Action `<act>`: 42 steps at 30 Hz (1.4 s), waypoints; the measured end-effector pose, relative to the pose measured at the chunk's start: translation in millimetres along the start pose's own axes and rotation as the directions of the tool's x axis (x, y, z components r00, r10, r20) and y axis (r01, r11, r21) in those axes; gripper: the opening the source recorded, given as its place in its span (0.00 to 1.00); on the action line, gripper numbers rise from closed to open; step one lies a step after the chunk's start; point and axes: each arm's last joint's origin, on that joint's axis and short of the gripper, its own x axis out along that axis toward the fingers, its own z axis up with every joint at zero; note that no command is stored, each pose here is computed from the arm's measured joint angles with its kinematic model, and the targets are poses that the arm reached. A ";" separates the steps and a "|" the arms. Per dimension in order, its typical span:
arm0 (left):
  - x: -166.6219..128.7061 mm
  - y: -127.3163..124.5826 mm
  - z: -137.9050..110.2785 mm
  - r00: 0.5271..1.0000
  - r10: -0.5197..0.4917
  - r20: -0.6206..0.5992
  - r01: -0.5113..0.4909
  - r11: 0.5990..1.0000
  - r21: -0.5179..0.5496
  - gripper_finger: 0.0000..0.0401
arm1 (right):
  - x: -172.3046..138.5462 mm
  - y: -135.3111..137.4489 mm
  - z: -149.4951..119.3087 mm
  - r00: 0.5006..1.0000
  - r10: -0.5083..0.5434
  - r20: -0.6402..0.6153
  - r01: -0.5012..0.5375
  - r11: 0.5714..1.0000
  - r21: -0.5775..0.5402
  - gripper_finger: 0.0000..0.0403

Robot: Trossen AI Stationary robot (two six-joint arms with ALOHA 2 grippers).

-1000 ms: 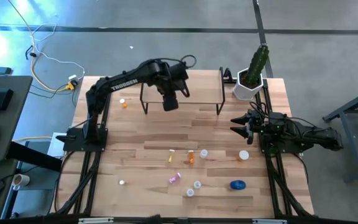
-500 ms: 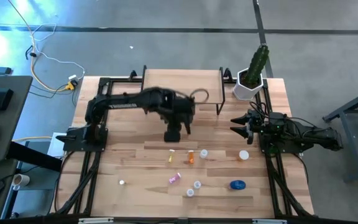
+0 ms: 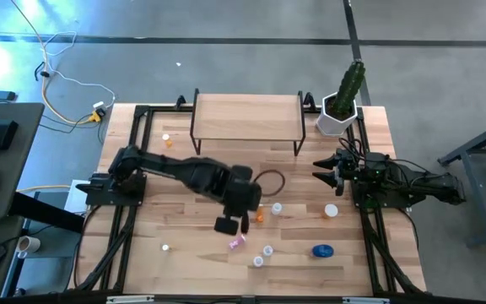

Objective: Pick and place medicine bottles onto shelf by color
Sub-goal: Put the left pink medicine bottle on the shelf

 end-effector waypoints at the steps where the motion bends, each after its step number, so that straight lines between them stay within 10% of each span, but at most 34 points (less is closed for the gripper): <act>1: -0.6 -5.5 1.4 1.000 -0.001 0.016 0.001 1.000 -0.002 0.22 | 0.0 0.0 0.0 1.000 0.000 0.000 0.000 1.000 0.002 0.58; 13: -8.8 -51.0 10.6 0.985 0.061 0.159 -0.087 0.983 0.162 0.22 | 0.1 0.4 1.2 1.000 0.002 0.016 -0.010 0.890 0.455 0.58; 19: -11.8 -62.7 12.4 0.975 0.092 0.203 -0.160 0.925 0.345 0.22 | -1.6 7.8 16.6 0.981 0.095 0.169 -0.178 0.784 0.595 0.58; 29: -20.3 -73.1 24.8 0.882 0.296 0.366 -0.468 0.633 0.617 0.22 | -12.2 18.4 43.4 0.875 0.182 0.448 -0.461 0.592 0.661 0.58; 42: -32.7 -69.8 44.8 0.725 0.443 0.528 -0.678 0.325 0.659 0.22 | -11.6 50.7 110.8 0.904 0.243 0.352 -0.421 0.655 0.628 0.58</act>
